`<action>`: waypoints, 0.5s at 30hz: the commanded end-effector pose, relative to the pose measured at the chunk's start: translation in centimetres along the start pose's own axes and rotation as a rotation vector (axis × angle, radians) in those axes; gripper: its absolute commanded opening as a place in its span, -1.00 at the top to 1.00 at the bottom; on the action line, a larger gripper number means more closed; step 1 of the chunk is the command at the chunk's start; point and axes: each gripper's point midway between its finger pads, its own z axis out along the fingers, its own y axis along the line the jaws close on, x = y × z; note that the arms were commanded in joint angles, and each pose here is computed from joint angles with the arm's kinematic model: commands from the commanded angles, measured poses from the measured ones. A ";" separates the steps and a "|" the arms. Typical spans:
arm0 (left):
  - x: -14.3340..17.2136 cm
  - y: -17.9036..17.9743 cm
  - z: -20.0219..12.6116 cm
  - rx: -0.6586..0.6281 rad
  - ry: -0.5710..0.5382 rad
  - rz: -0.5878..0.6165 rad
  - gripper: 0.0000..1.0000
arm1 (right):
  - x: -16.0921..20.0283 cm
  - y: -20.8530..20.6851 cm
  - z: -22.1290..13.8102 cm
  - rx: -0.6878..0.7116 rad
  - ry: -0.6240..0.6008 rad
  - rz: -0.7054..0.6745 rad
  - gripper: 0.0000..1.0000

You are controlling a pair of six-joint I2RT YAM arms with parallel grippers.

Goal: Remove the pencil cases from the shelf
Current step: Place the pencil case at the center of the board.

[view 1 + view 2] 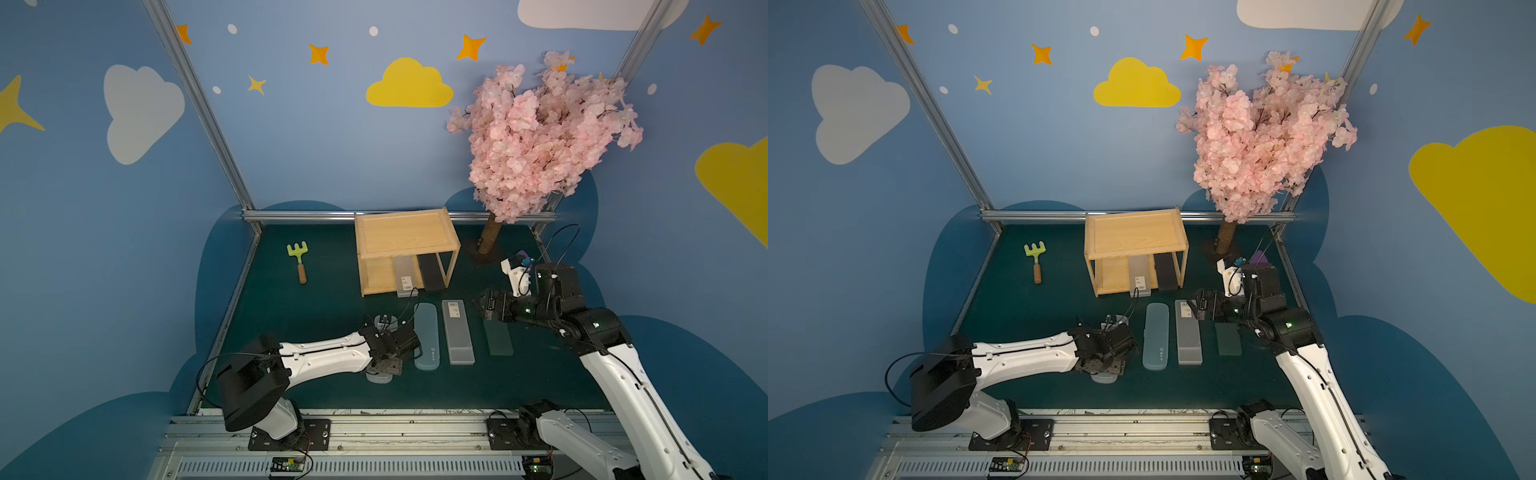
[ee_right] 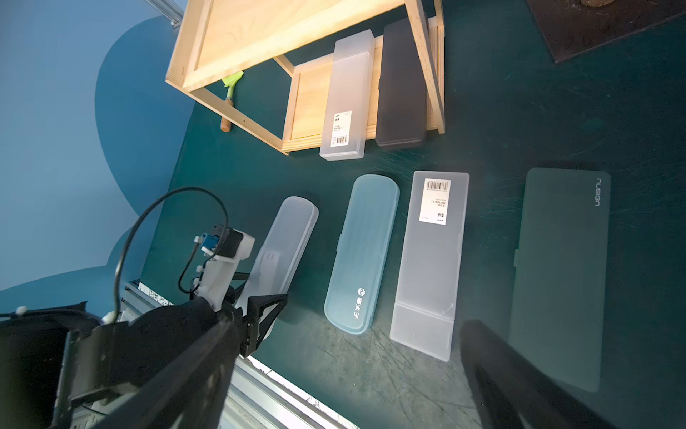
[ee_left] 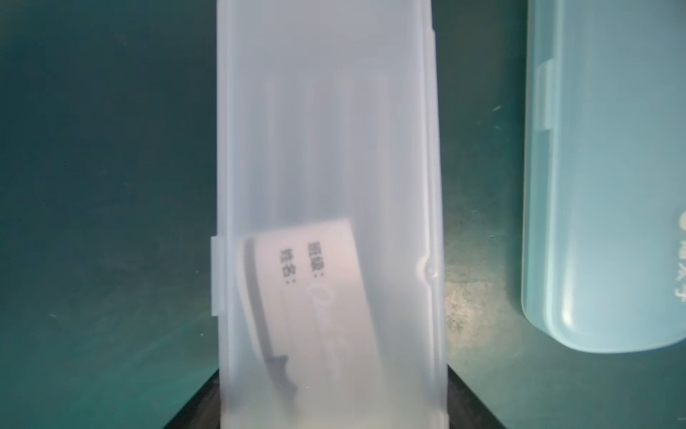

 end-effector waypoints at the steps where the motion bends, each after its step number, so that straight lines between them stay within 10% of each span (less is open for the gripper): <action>1: -1.1 -1.0 0.7 0.045 -0.015 -0.017 -0.27 | 1.1 -0.4 -0.5 0.022 0.019 0.021 -0.96; 15: -4.0 -3.6 4.5 0.078 0.023 0.016 -0.27 | 1.2 -1.1 -1.4 0.083 0.029 0.016 -0.96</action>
